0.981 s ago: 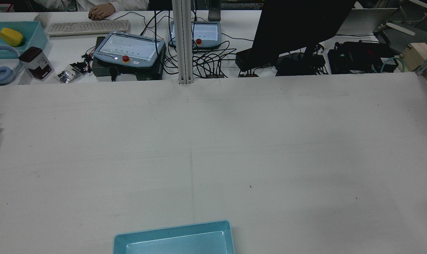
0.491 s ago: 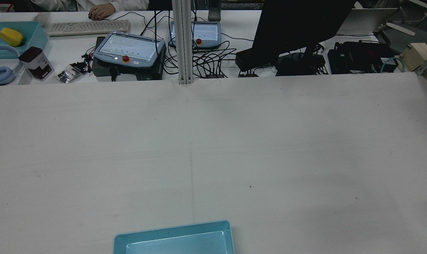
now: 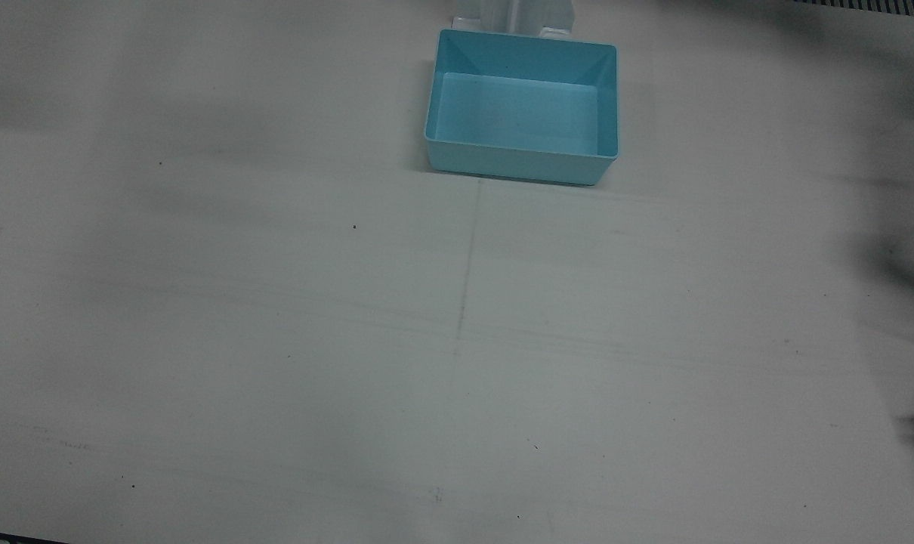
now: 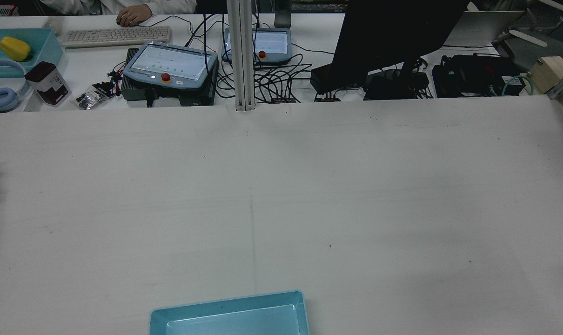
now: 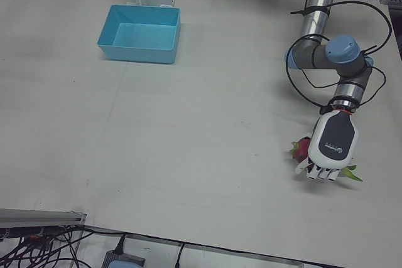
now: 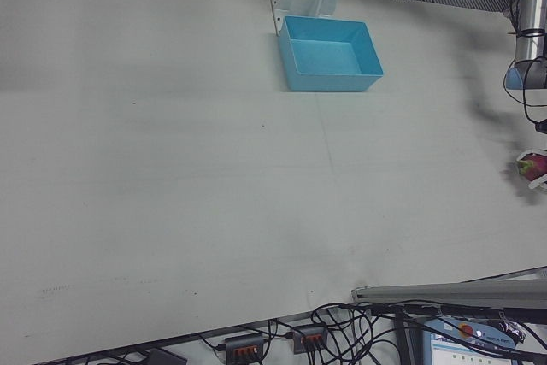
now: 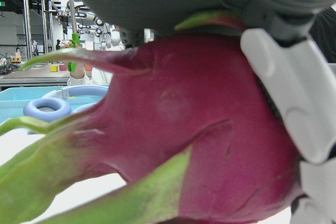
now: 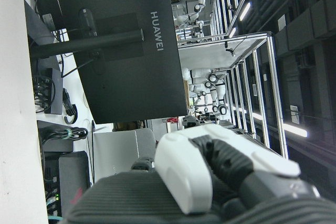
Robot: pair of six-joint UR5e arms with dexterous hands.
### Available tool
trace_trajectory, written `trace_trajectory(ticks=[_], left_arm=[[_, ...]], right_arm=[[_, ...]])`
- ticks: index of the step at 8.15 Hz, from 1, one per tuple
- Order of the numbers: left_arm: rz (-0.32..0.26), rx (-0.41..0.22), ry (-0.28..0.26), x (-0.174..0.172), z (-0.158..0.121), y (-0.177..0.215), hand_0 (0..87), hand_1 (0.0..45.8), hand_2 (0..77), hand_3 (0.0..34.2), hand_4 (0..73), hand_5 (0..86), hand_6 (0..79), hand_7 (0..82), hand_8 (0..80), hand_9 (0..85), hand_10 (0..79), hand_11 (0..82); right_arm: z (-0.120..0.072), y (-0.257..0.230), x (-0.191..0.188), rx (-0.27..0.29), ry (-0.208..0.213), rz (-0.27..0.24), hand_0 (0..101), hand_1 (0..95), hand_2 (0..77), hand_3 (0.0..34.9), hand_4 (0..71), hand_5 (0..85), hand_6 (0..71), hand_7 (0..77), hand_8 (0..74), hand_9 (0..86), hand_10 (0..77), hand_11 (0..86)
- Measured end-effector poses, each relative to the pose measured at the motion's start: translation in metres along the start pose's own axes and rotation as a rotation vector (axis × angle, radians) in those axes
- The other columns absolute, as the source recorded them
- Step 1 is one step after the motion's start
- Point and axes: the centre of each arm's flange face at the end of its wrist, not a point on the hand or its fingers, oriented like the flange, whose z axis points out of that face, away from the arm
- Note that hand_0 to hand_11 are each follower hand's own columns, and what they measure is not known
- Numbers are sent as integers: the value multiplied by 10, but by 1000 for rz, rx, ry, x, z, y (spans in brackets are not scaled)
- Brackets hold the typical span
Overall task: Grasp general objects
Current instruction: 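Lift the dragon fruit with the left hand off the table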
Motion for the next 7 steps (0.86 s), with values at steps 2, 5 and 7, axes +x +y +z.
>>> trace_trajectory(ticks=[2,5,7], left_arm=[[-6,8,28,34,-7,-7,463,0,295,0,665,0,431,540,540,453,305,736],[-56,30,86,78,-37,-23,457,0,213,0,507,11,273,371,535,458,311,731],[-72,26,132,104,-67,-48,501,0,55,0,475,11,185,278,322,556,327,295]], right_arm=[[0,0,0,1,0,0,0,949,774,0,0,0,0,0,0,5,0,5],[0,0,0,1,0,0,0,949,774,0,0,0,0,0,0,5,0,5],[0,0,0,1,0,1,0,949,774,0,0,0,0,0,0,5,0,5]])
